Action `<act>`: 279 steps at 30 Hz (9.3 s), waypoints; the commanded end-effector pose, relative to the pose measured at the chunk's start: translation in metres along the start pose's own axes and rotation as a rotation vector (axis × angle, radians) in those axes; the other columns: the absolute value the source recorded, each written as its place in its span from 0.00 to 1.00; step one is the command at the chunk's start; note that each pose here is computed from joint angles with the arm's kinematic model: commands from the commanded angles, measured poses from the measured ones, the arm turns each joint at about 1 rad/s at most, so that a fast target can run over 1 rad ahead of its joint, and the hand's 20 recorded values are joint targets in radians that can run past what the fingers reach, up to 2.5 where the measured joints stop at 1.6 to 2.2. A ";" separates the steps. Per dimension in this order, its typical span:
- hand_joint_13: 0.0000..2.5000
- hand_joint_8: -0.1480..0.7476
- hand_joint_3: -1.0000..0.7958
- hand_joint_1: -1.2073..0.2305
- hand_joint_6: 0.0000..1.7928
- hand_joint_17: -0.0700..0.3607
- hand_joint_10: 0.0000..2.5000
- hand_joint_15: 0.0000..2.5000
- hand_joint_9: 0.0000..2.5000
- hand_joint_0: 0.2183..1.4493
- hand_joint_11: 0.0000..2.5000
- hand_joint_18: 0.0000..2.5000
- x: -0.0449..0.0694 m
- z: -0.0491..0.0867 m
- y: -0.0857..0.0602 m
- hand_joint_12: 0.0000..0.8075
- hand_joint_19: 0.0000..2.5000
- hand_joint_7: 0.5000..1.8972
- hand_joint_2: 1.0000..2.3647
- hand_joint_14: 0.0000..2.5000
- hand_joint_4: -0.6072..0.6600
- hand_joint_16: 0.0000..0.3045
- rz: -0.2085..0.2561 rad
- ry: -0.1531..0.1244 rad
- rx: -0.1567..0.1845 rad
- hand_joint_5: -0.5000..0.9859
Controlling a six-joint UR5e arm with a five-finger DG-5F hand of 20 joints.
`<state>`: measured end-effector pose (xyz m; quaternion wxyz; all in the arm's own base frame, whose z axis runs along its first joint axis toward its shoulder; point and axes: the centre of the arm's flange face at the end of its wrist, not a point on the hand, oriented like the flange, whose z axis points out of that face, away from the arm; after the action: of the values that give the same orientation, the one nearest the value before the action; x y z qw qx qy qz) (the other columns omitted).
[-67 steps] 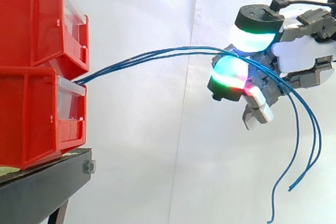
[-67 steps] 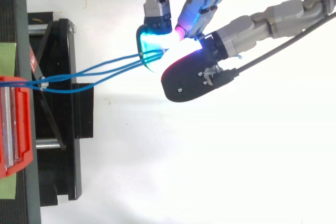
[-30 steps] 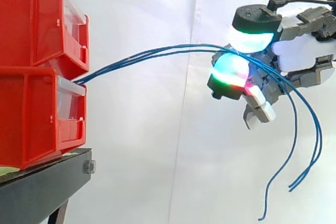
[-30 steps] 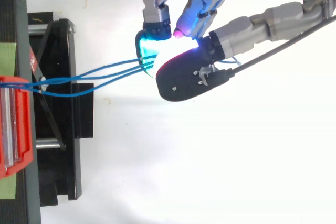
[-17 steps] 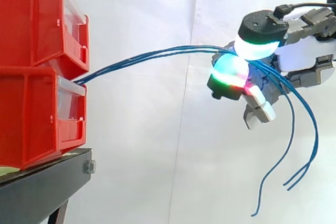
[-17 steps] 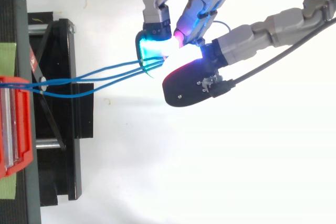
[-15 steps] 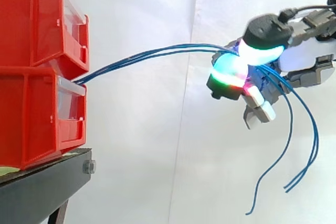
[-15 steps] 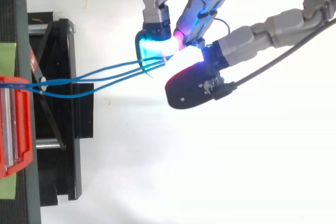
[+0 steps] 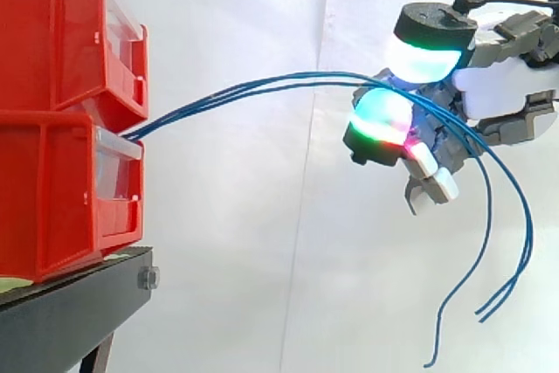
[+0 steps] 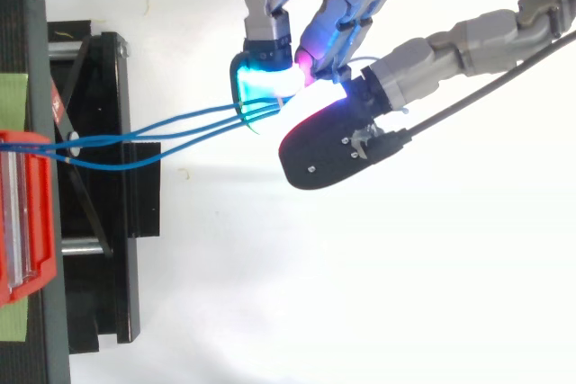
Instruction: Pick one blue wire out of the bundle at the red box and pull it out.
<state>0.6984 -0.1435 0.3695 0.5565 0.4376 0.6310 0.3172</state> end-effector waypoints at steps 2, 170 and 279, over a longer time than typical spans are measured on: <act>0.38 0.58 0.36 0.43 0.52 0.46 0.01 0.23 0.38 0.30 0.26 0.32 0.001 0.000 0.000 0.53 0.23 0.34 0.01 0.01 0.63 0.19 0.004 0.001 0.000 0.23; 0.39 0.58 0.37 0.37 0.53 0.46 0.01 0.23 0.38 0.33 0.29 0.36 0.000 -0.009 0.008 0.54 0.23 0.28 0.01 0.01 0.63 0.19 0.114 0.061 0.009 0.20; 0.38 0.53 0.32 0.24 0.54 0.45 0.01 0.22 0.33 0.45 0.28 0.37 0.017 -0.009 0.029 0.53 0.20 0.28 0.00 0.01 0.54 0.18 0.198 0.094 0.007 0.19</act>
<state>0.6948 -0.1151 0.3891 0.4913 0.4835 0.6121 0.3876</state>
